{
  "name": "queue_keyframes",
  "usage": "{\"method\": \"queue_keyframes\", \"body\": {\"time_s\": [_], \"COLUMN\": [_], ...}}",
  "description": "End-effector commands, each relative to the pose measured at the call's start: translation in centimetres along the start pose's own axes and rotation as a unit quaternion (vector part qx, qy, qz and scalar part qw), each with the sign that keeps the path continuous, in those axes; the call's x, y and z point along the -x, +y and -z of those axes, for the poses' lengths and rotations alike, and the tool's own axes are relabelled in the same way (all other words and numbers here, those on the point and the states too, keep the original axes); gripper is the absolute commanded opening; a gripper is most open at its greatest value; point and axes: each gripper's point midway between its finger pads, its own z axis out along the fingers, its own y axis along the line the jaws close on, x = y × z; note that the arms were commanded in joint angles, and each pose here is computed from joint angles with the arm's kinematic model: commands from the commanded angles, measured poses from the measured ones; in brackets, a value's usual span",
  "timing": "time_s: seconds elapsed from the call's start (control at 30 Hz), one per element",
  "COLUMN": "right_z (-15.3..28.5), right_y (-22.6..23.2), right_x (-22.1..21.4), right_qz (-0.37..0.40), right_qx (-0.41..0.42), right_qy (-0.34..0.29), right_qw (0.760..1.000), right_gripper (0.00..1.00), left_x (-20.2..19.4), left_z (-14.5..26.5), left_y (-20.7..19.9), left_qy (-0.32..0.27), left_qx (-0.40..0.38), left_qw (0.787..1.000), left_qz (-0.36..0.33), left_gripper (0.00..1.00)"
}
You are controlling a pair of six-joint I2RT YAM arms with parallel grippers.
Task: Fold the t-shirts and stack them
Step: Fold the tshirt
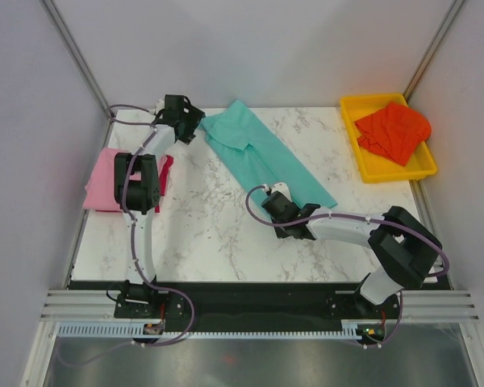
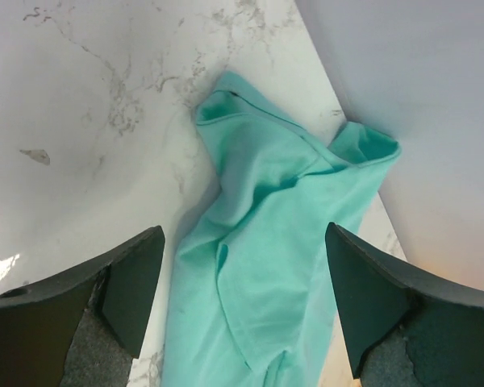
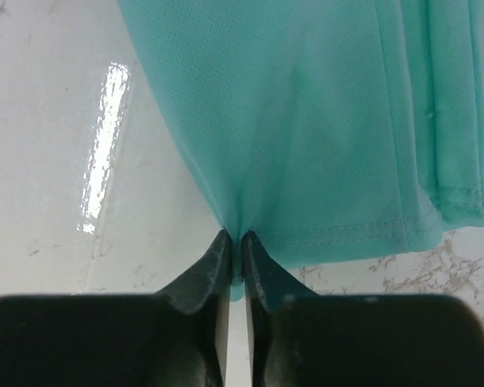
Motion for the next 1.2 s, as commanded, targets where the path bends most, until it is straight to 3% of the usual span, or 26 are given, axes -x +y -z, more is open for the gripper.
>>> {"method": "queue_keyframes", "body": {"time_s": [0.0, 0.07, 0.23, 0.37, 0.43, 0.53, 0.6, 0.67, 0.77, 0.93, 1.17], "right_z": [0.1, 0.1, 2.0, 5.3, 6.4, 9.2, 11.0, 11.6, 12.2, 11.8, 7.8], "right_y": [0.6, 0.9, 4.2, 10.8, 13.6, 18.6, 20.1, 19.9, 18.4, 14.6, 4.6], "right_x": [0.5, 0.1, -0.8, -2.6, -3.6, -4.9, -4.3, -3.3, -0.7, 4.2, 9.6], "right_qz": [-0.001, 0.002, 0.006, 0.032, 0.044, 0.067, 0.055, 0.040, 0.012, -0.033, -0.114], "right_qx": [0.006, 0.014, 0.060, 0.132, 0.156, 0.199, 0.220, 0.219, 0.214, 0.193, 0.112], "right_qy": [0.002, 0.009, 0.009, 0.003, 0.006, 0.007, -0.001, -0.017, -0.042, -0.075, -0.092], "right_qw": [1.000, 1.000, 0.998, 0.991, 0.987, 0.978, 0.974, 0.975, 0.976, 0.978, 0.983], "right_gripper": [0.11, 0.01, 0.00, 0.00, 0.07, 0.43, 0.51, 0.59, 0.62, 0.60, 0.57], "left_x": [3.2, 3.8, 3.8, 2.7, 1.9, 0.8, 0.0, -1.0, -2.7, -5.3, -6.4], "left_z": [5.3, 6.9, 9.7, 11.0, 11.5, 12.1, 12.5, 12.9, 13.6, 13.7, 11.5], "left_y": [-4.3, -5.1, -6.1, -6.0, -5.3, -3.8, -2.8, -2.4, -1.6, 0.3, 1.8], "left_qy": [-0.041, -0.048, -0.042, -0.015, -0.001, 0.015, 0.026, 0.044, 0.075, 0.107, 0.120], "left_qx": [-0.036, -0.043, -0.060, -0.074, -0.073, -0.064, -0.060, -0.067, -0.080, -0.088, -0.072], "left_qw": [0.998, 0.997, 0.996, 0.994, 0.993, 0.992, 0.990, 0.986, 0.977, 0.969, 0.968], "left_qz": [-0.029, -0.034, -0.054, -0.082, -0.094, -0.109, -0.127, -0.147, -0.185, -0.206, -0.208], "left_gripper": [0.88, 0.88, 0.87, 0.86, 0.85, 0.84, 0.84, 0.84, 0.83, 0.81, 0.74]}}
